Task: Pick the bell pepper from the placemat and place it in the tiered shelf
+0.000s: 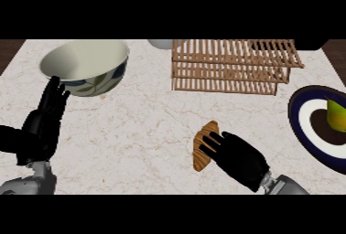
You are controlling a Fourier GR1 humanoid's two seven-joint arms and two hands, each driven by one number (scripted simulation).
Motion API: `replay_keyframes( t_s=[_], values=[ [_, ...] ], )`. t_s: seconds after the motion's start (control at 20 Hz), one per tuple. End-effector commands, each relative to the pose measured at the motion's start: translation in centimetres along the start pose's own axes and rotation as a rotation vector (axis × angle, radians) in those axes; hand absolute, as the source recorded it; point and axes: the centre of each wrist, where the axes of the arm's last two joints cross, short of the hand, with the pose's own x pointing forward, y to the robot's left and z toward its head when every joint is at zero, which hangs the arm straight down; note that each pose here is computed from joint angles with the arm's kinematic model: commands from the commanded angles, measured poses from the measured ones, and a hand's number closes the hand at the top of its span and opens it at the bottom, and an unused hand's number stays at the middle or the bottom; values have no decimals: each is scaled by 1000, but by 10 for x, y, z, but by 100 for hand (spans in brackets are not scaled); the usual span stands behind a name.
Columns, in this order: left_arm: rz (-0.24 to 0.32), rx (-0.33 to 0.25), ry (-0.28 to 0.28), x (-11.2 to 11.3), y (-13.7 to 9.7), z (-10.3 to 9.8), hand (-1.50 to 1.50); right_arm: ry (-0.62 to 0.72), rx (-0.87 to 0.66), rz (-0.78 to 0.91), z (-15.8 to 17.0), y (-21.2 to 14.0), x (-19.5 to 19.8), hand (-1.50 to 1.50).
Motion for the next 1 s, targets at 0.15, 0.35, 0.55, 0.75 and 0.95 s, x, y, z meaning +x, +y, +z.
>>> replay_keyframes(
  t_s=[0.15, 0.35, 0.55, 0.75, 0.95],
  values=[
    [2, 9, 8, 1, -4, -1, 0, -36, -63, 68, -10, 5, -10, 150],
    [1, 23, 4, -3, -1, 4, 0, 318, -9, -284, -20, 9, 14, 150],
    [-9, 46, 12, -2, 6, 7, 0, 648, 14, -593, -23, 8, 22, 150],
    [10, -2, 13, 4, -3, 6, 0, 764, -51, -751, -14, -20, 32, 150],
    [8, -1, 5, 2, -7, 3, 0, 784, -222, -814, -14, -89, 48, 150]
  ],
)
